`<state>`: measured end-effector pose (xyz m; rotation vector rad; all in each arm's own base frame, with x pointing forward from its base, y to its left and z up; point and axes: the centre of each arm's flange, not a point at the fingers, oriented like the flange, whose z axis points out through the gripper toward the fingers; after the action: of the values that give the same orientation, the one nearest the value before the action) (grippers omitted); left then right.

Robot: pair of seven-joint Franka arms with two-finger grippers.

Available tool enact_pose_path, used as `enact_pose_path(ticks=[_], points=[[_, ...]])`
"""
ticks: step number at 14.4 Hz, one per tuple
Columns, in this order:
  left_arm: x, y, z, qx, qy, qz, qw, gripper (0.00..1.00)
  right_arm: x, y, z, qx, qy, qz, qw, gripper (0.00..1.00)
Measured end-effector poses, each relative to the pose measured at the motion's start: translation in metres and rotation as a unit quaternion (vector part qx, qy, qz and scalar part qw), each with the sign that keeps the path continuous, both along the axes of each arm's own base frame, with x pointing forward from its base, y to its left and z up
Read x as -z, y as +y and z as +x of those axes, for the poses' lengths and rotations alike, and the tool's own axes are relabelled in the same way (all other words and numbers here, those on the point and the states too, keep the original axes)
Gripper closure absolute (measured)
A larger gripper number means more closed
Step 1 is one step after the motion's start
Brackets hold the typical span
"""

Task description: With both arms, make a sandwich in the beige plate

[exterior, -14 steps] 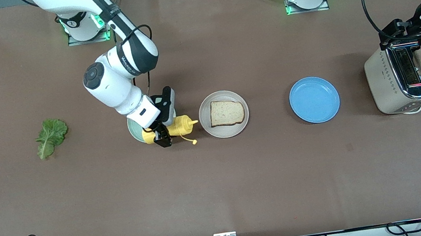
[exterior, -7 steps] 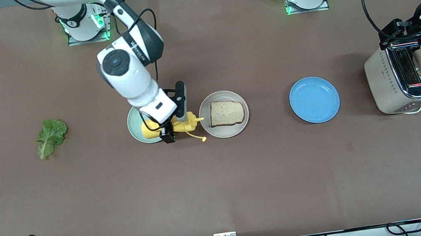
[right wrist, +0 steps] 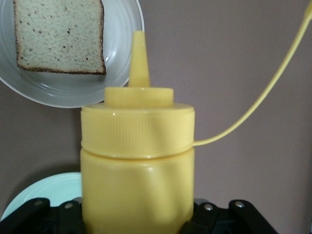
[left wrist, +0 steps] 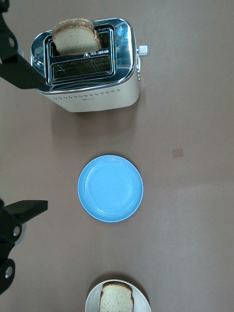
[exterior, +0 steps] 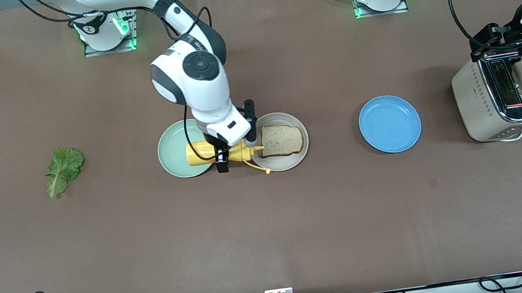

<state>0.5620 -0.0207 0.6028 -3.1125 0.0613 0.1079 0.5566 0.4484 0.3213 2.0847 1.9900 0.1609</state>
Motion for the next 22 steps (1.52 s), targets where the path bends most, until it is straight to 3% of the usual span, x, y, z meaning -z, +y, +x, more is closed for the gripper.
enact_pose_path(ticks=[4,8,16,22], points=[[0.000,0.000,0.000,0.000,0.000,0.000,1.000,0.00,0.022,0.035,-0.021,-0.005,-0.024,-0.056,0.998,0.60],[0.000,0.000,-0.001,0.000,0.002,0.000,1.000,0.00,0.047,0.061,-0.042,-0.012,-0.042,-0.087,0.995,0.60],[0.001,0.001,-0.001,-0.001,0.003,0.000,1.000,0.00,0.071,0.091,-0.056,-0.018,-0.072,-0.160,0.984,0.60],[0.001,0.002,-0.001,-0.001,0.006,0.000,1.000,0.00,0.091,0.112,-0.070,-0.030,-0.096,-0.192,0.976,0.60]])
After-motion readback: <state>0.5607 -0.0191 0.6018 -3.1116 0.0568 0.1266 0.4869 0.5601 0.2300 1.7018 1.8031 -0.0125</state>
